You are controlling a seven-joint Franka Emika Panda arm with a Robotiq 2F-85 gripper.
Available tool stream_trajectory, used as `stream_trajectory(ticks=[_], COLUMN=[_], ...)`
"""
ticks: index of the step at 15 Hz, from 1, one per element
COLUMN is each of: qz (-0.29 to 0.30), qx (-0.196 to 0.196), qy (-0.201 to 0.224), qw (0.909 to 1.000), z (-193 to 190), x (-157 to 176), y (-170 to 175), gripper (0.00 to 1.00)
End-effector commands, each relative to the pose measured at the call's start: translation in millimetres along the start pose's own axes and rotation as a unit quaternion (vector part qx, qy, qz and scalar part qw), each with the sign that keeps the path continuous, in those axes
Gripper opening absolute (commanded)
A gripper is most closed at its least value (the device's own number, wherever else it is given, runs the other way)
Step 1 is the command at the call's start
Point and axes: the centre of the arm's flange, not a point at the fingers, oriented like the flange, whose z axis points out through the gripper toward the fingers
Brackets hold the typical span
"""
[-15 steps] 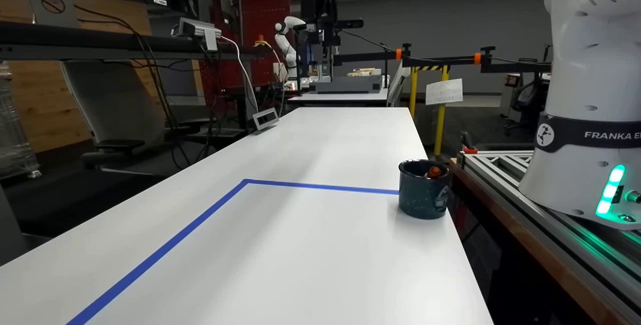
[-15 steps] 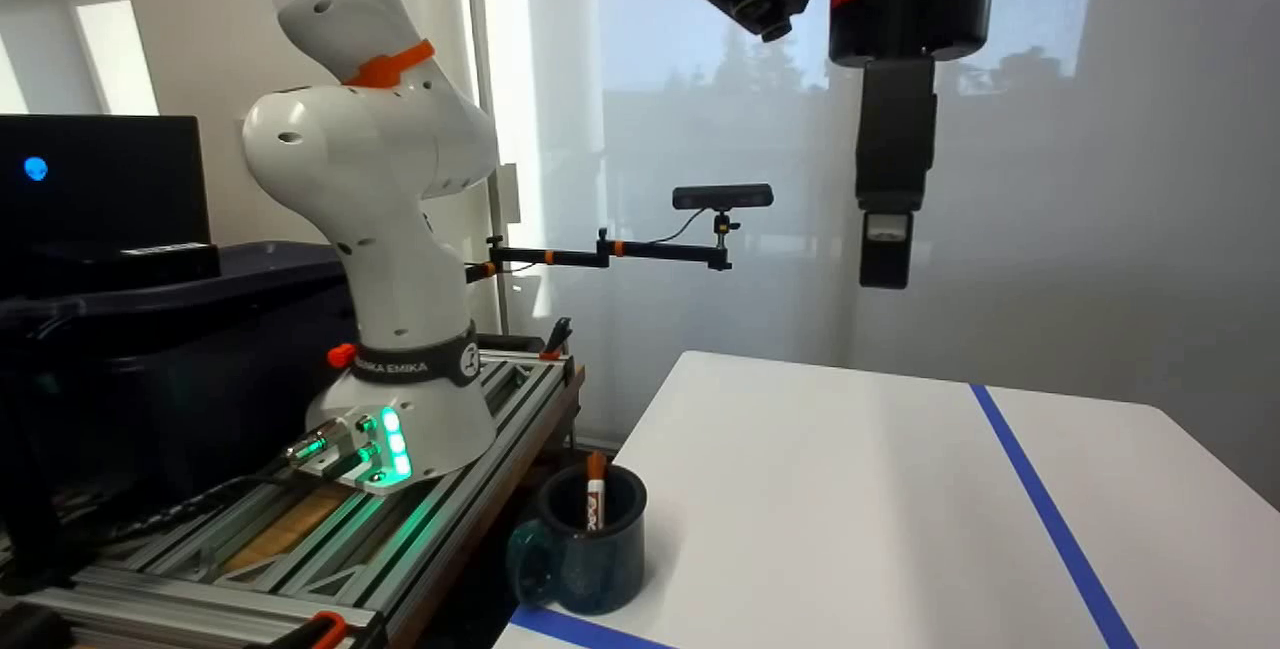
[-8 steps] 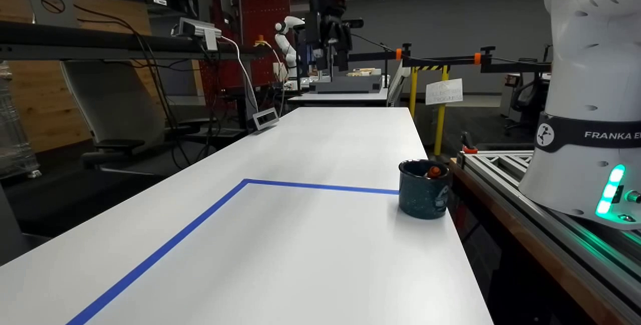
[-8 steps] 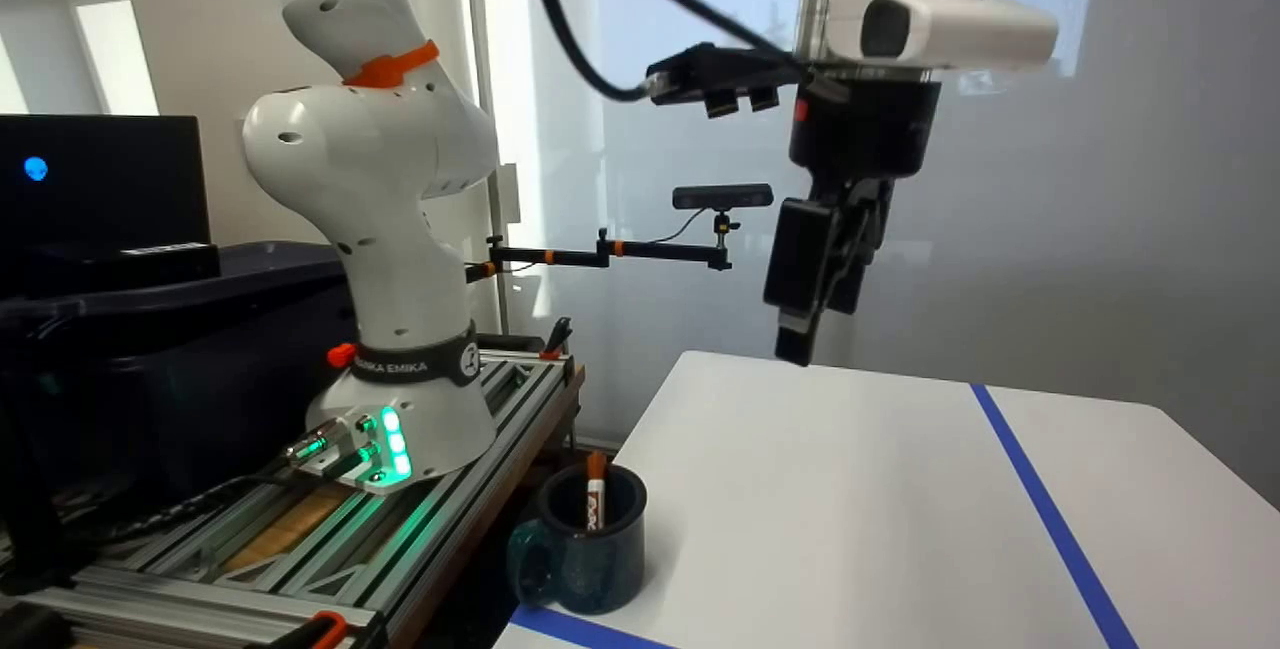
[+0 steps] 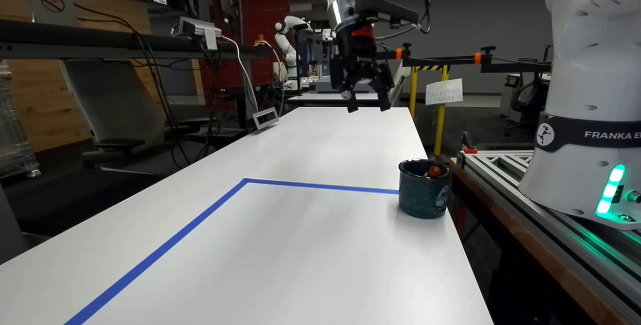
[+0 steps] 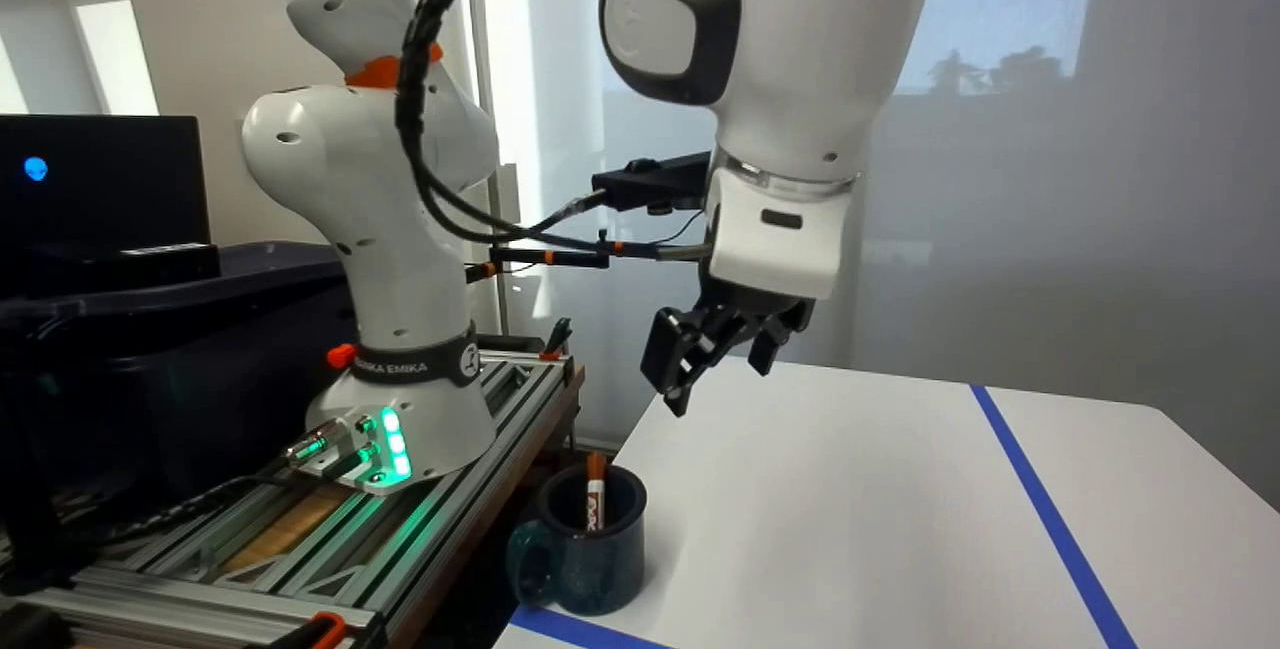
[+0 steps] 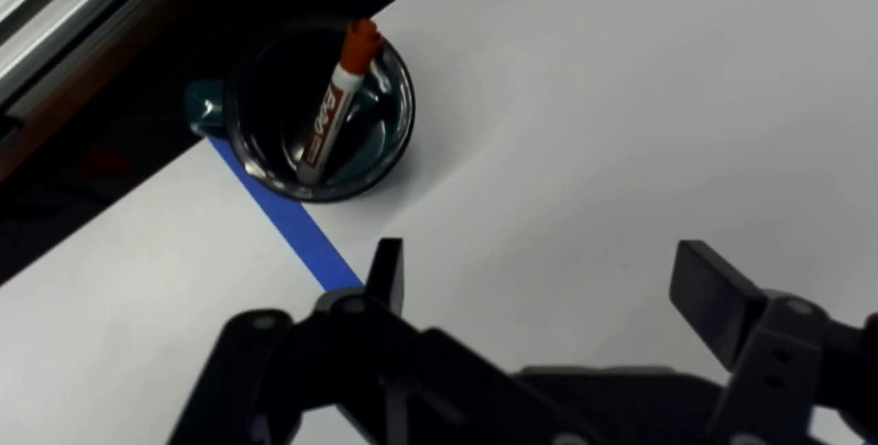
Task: Remove the marker from the cup and put it on the table inside the border
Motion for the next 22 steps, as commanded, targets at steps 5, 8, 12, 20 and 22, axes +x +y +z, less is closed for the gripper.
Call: stream_trajectory(ticks=[5, 8, 12, 20, 22], qz=[0.104, 0.129, 0.147, 0.188, 0.205], qx=[0.051, 0.060, 0.029, 0.001, 0.019], qy=[-0.051, -0.057, -0.062, -0.106, -0.117], qw=[0.9920, 0.9882, 0.9867, 0.9765, 0.9716], z=[36, 43, 43, 51, 58], x=[-9, -8, -14, -24, -24], y=[14, 19, 19, 57, 66], gripper=[1.00, 1.00, 1.00, 1.00, 1.00])
